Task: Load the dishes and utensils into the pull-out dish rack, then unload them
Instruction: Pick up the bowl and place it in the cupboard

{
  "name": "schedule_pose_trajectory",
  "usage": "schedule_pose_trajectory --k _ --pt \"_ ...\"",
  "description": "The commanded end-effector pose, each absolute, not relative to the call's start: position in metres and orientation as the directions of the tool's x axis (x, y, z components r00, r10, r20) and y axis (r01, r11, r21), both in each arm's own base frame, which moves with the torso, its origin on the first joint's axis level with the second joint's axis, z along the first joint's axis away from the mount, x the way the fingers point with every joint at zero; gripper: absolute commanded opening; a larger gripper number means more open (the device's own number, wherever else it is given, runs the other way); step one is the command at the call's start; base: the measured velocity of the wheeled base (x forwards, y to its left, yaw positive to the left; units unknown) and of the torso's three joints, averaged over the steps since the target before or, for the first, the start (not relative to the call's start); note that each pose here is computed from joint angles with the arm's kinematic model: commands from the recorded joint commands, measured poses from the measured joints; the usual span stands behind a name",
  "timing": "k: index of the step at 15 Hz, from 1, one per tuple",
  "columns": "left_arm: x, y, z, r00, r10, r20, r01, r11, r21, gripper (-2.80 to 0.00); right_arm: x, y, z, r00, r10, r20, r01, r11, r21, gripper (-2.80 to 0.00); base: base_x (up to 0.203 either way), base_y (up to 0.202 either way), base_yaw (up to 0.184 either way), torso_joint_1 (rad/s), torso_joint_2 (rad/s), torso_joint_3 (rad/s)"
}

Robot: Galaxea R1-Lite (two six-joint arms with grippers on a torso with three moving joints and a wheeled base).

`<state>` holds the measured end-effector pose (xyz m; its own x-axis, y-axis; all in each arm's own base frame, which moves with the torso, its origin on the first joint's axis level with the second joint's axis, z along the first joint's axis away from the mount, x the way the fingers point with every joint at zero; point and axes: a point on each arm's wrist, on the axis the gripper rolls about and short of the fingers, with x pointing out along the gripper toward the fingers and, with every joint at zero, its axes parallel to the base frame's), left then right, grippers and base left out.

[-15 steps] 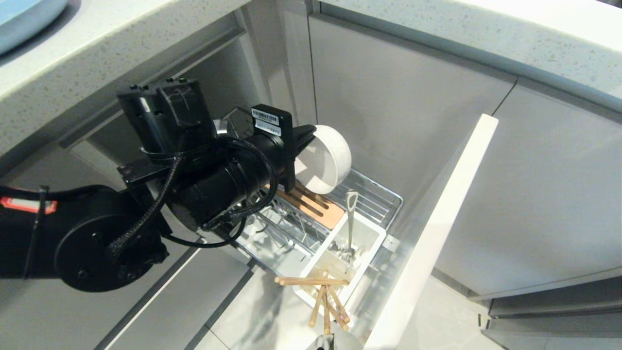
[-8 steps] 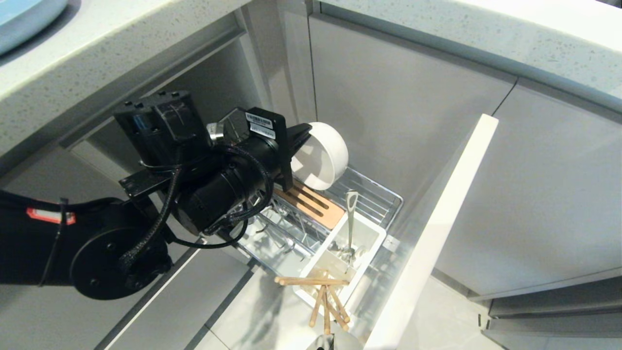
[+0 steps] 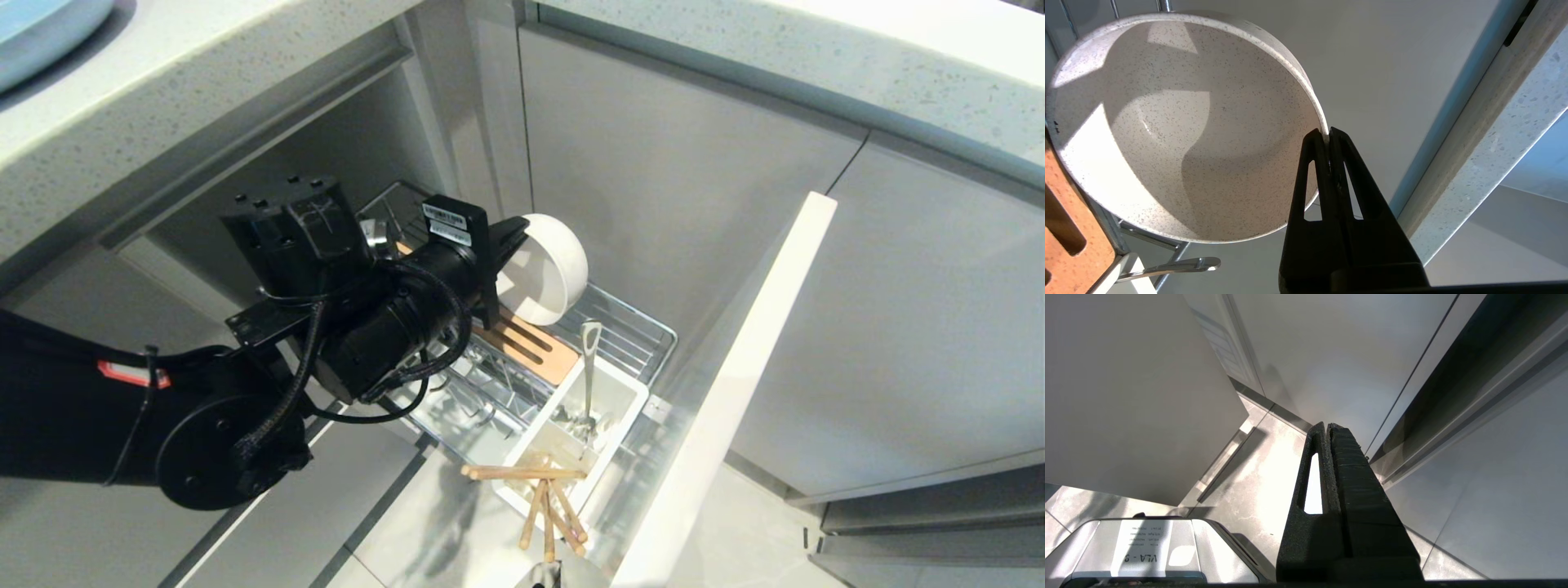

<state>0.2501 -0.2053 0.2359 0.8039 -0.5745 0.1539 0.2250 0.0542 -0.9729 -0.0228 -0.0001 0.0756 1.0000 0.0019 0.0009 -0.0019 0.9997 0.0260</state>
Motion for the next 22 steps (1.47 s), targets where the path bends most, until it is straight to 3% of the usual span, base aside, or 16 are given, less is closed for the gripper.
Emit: schedule_pose_trajectory --k 1,13,22 --pt "0.252 -0.205 0.233 0.807 -0.571 0.149 0.216 0.051 -0.975 -2.80 -0.023 0.000 0.075 1.000 0.003 0.000 -0.003 1.000 0.026 -2.80 0.000 0.000 0.000 0.000 0.00 0.000" --pt "0.241 -0.196 0.242 0.774 -0.591 0.227 0.277 -0.007 -0.961 -2.80 -0.023 0.000 0.075 1.000 0.003 0.000 -0.003 1.000 0.026 -2.80 0.000 0.000 0.000 0.000 0.00 0.000" --pt "0.249 -0.193 0.226 0.758 -0.608 0.235 0.280 -0.021 -0.960 -2.80 -0.023 0.000 0.075 1.000 0.002 0.000 -0.002 1.000 0.026 -2.80 0.000 0.000 0.000 0.000 0.00 0.000"
